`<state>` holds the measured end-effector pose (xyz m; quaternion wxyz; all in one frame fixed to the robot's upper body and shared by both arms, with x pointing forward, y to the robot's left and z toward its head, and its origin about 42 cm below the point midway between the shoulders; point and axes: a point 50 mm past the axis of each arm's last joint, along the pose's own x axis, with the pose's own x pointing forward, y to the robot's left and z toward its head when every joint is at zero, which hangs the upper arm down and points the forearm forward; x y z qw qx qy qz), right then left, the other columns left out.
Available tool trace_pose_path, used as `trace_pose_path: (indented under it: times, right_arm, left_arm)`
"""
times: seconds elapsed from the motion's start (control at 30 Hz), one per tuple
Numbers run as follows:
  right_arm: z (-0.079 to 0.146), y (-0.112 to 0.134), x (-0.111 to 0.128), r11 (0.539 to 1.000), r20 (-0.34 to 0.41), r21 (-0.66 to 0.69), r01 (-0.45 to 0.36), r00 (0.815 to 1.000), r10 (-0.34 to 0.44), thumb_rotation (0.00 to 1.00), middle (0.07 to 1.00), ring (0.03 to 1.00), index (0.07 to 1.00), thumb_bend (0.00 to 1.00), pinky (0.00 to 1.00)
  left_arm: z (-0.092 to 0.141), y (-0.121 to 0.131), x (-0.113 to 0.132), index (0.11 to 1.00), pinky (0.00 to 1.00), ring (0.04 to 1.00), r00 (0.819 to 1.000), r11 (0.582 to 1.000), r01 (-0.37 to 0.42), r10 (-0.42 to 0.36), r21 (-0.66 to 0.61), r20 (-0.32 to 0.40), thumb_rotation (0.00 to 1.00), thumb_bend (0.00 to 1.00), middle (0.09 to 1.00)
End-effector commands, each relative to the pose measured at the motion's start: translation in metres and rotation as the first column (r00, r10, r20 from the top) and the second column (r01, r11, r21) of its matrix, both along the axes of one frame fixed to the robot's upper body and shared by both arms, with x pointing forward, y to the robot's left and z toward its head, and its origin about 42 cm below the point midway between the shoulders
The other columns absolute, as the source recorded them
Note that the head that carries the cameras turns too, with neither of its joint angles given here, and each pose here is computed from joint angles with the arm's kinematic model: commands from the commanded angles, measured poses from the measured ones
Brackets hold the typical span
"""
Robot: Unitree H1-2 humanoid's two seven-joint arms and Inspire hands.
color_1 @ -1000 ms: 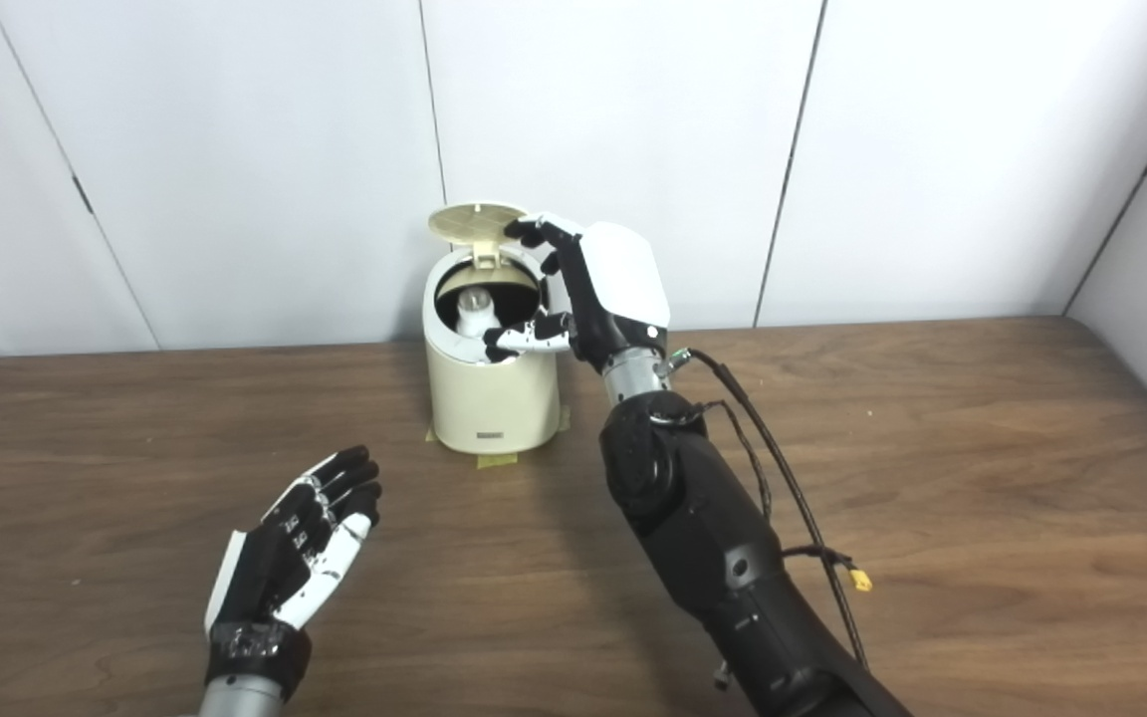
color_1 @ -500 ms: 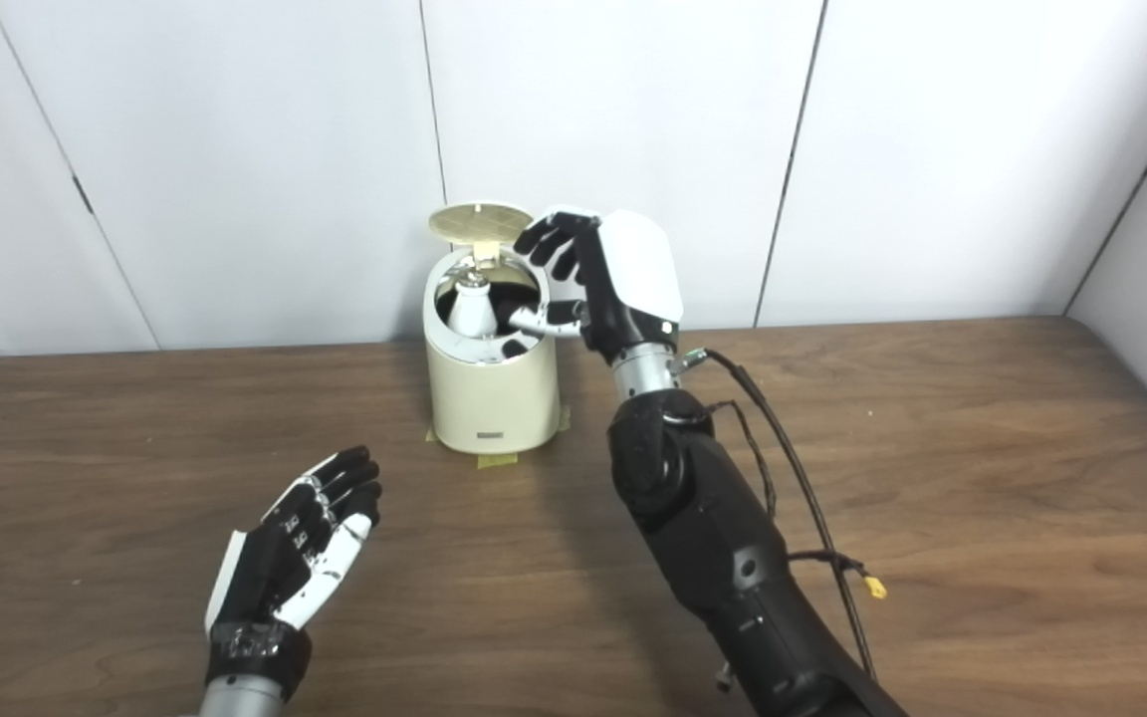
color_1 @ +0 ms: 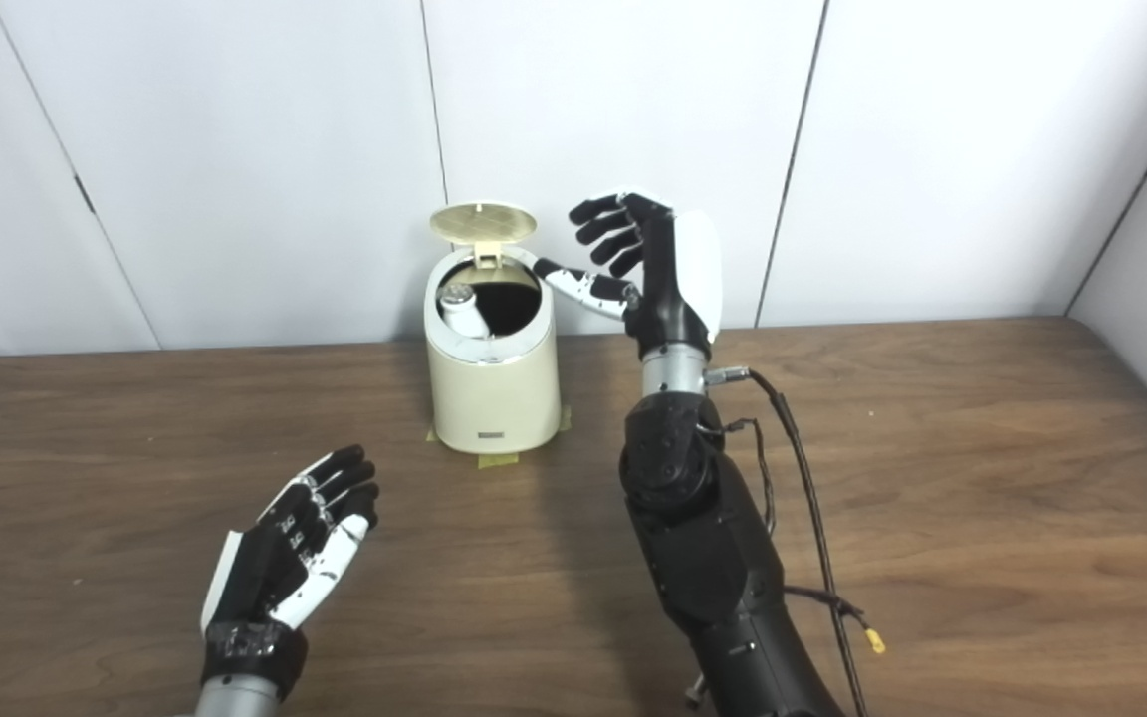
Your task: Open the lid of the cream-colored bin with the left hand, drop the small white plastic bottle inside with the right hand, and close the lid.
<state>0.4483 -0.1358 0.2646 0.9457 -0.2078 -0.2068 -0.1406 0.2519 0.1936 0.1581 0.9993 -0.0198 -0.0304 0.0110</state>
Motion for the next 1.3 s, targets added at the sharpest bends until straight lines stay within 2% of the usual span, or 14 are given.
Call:
trace_pose_path:
  times: [0.0, 0.1, 0.3, 0.4, 0.43, 0.47, 0.53, 0.63, 0.73, 0.8, 0.87, 0.93, 1.1, 1.27]
  right_arm:
    - [0.019, -0.007, -0.003, 1.0, 0.038, 0.012, 0.017, 0.999, -0.018, 0.0, 0.473, 0.418, 0.505, 0.52, 0.33]
    - [0.014, -0.02, -0.014, 0.999, 0.011, 0.041, 0.022, 1.0, -0.023, 0.0, 0.471, 0.425, 0.502, 0.52, 0.33]
    - [-0.012, -0.049, -0.036, 0.999, -0.073, 0.033, -0.021, 0.997, 0.023, 0.0, 0.485, 0.43, 0.549, 0.52, 0.42]
    - [-0.024, -0.062, -0.048, 0.996, -0.143, 0.055, -0.069, 0.987, 0.077, 0.01, 0.482, 0.526, 0.522, 0.52, 0.43]
    - [-0.028, -0.066, -0.054, 0.993, -0.183, 0.066, -0.098, 0.977, 0.108, 0.08, 0.571, 0.563, 0.511, 0.52, 0.45]
    - [-0.031, -0.071, -0.061, 0.989, -0.218, 0.069, -0.129, 0.966, 0.142, 0.24, 0.647, 0.609, 0.628, 0.57, 0.49]
    - [-0.036, -0.078, -0.075, 0.98, -0.277, 0.1, -0.171, 0.942, 0.192, 0.47, 0.741, 0.679, 0.76, 0.63, 0.54]
    - [-0.041, -0.085, -0.092, 0.971, -0.31, 0.122, -0.207, 0.921, 0.236, 0.65, 0.804, 0.733, 0.809, 0.67, 0.6]
    - [-0.048, -0.091, -0.107, 0.946, -0.322, 0.201, -0.255, 0.895, 0.31, 0.82, 0.882, 0.828, 0.869, 0.6, 0.7]
    - [-0.054, -0.095, -0.116, 0.933, -0.32, 0.241, -0.268, 0.885, 0.338, 0.9, 0.92, 0.876, 0.908, 0.6, 0.74]
    - [-0.061, -0.097, -0.125, 0.93, -0.316, 0.255, -0.266, 0.886, 0.34, 0.97, 0.943, 0.909, 0.937, 0.59, 0.76]
    - [-0.069, -0.098, -0.133, 0.935, -0.309, 0.244, -0.256, 0.894, 0.325, 1.0, 0.951, 0.922, 0.948, 0.58, 0.77]
    - [-0.087, -0.095, -0.154, 0.952, -0.263, 0.246, -0.183, 0.933, 0.247, 1.0, 0.928, 0.909, 0.929, 0.51, 0.81]
    - [-0.102, -0.091, -0.164, 0.946, -0.237, 0.298, -0.126, 0.951, 0.201, 1.0, 0.924, 0.913, 0.92, 0.52, 0.85]
  left_arm:
    - [0.001, 0.003, -0.003, 0.823, 0.77, 0.801, 0.999, 1.0, 0.0, 0.0, -0.005, 0.033, 0.3, 0.47, 0.809]
    - [0.002, 0.007, 0.0, 0.812, 0.78, 0.806, 0.999, 1.0, -0.01, 0.011, -0.013, 0.032, 0.29, 0.49, 0.805]
    - [0.005, 0.013, 0.004, 0.839, 0.81, 0.816, 0.999, 0.999, -0.03, 0.031, -0.04, 0.027, 0.33, 0.51, 0.815]
    - [0.007, 0.012, 0.006, 0.857, 0.81, 0.823, 0.999, 0.998, -0.04, 0.041, -0.05, 0.017, 0.36, 0.5, 0.828]
    - [0.009, 0.012, 0.007, 0.865, 0.82, 0.826, 0.999, 0.998, -0.042, 0.042, -0.051, 0.013, 0.36, 0.49, 0.833]
    - [0.011, 0.012, 0.008, 0.873, 0.82, 0.83, 0.999, 0.998, -0.042, 0.043, -0.05, 0.01, 0.36, 0.48, 0.84]
    - [0.016, 0.011, 0.009, 0.893, 0.82, 0.837, 0.999, 0.998, -0.033, 0.033, -0.057, 0.002, 0.36, 0.44, 0.851]
    - [0.023, 0.011, 0.015, 0.92, 0.83, 0.862, 1.0, 0.999, -0.007, 0.006, -0.052, -0.009, 0.39, 0.43, 0.881]
    - [0.032, 0.013, 0.025, 0.93, 0.84, 0.877, 1.0, 0.999, 0.021, -0.021, -0.034, -0.007, 0.41, 0.44, 0.898]
    - [0.038, 0.014, 0.031, 0.936, 0.85, 0.886, 0.999, 0.999, 0.036, -0.036, -0.023, -0.001, 0.43, 0.44, 0.906]
    - [0.046, 0.016, 0.039, 0.94, 0.85, 0.891, 0.999, 0.999, 0.044, -0.044, -0.007, 0.013, 0.45, 0.44, 0.911]
    - [0.055, 0.018, 0.047, 0.94, 0.85, 0.895, 0.999, 0.999, 0.044, -0.044, 0.011, 0.031, 0.49, 0.42, 0.914]
    - [0.075, 0.025, 0.071, 0.922, 0.85, 0.89, 0.996, 0.998, 0.044, -0.048, 0.05, 0.079, 0.51, 0.43, 0.908]
    - [0.096, 0.025, 0.094, 0.932, 0.85, 0.896, 0.988, 0.993, 0.065, -0.078, 0.1, 0.131, 0.55, 0.47, 0.909]
